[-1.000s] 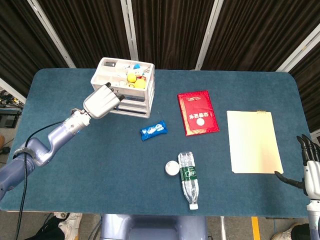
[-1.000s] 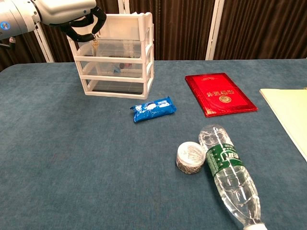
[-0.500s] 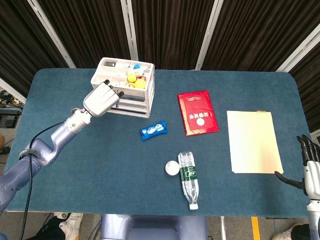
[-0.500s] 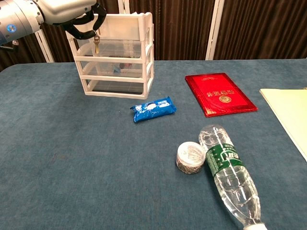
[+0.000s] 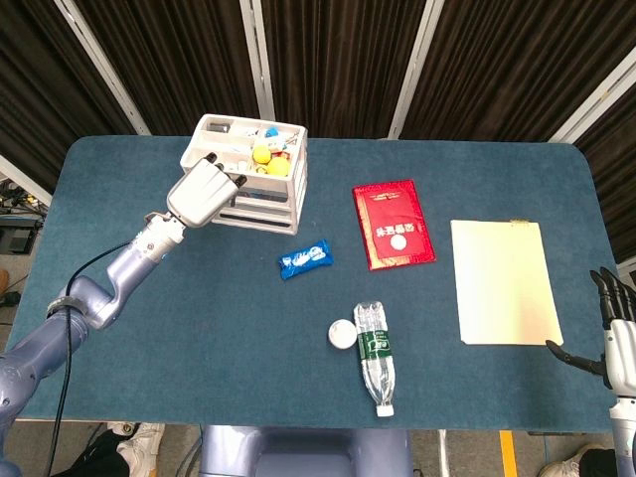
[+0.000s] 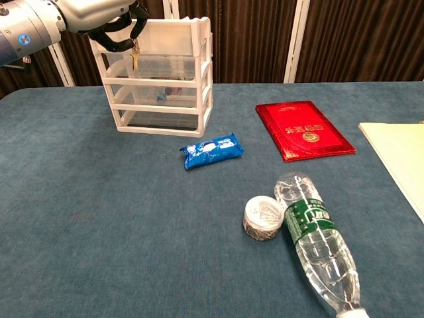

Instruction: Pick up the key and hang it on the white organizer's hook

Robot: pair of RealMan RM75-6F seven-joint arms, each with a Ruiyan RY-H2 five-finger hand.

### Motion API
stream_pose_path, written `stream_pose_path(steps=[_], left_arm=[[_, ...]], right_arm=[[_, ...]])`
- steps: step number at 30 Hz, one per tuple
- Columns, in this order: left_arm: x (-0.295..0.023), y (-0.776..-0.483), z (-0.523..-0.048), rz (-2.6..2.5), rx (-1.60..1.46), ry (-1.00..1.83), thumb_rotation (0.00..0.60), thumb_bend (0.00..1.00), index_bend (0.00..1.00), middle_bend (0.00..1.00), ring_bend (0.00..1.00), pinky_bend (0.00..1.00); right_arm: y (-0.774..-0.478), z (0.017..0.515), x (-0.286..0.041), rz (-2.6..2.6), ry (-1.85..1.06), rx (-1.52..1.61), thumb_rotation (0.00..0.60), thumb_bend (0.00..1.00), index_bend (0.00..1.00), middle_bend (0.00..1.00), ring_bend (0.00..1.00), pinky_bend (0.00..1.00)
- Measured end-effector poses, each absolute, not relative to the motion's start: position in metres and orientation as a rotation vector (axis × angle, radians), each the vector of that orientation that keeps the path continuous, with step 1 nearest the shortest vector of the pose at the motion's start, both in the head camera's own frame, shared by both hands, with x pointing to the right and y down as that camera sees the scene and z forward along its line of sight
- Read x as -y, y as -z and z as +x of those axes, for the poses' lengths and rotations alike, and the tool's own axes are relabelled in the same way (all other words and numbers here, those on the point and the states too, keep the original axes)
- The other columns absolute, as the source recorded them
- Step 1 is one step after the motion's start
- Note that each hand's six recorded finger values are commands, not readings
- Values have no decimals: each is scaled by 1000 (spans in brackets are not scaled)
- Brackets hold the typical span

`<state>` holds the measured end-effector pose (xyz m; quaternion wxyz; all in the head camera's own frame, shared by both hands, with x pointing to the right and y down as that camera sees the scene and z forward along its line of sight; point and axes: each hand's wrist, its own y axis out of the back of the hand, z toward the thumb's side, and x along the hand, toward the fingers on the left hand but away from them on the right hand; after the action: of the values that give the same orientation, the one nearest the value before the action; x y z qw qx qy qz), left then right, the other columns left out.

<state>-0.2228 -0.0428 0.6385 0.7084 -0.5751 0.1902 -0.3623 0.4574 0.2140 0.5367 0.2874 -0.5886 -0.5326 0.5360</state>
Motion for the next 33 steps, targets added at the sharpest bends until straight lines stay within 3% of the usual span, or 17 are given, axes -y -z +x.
stream_pose_path(steps=[22,33], left_arm=[[42,-639,-224,-1245,-417,840,600,369,613,888,776,641],[43,-639,-223,-1227,-436,853,600,300,610,888,776,650]], right_arm=[[-535,457,-213,-1578,-1415,1433,600,65,0,0,0,0],[-535,457,-213,-1579,-1415,1434,600,65,0,0,0,0]])
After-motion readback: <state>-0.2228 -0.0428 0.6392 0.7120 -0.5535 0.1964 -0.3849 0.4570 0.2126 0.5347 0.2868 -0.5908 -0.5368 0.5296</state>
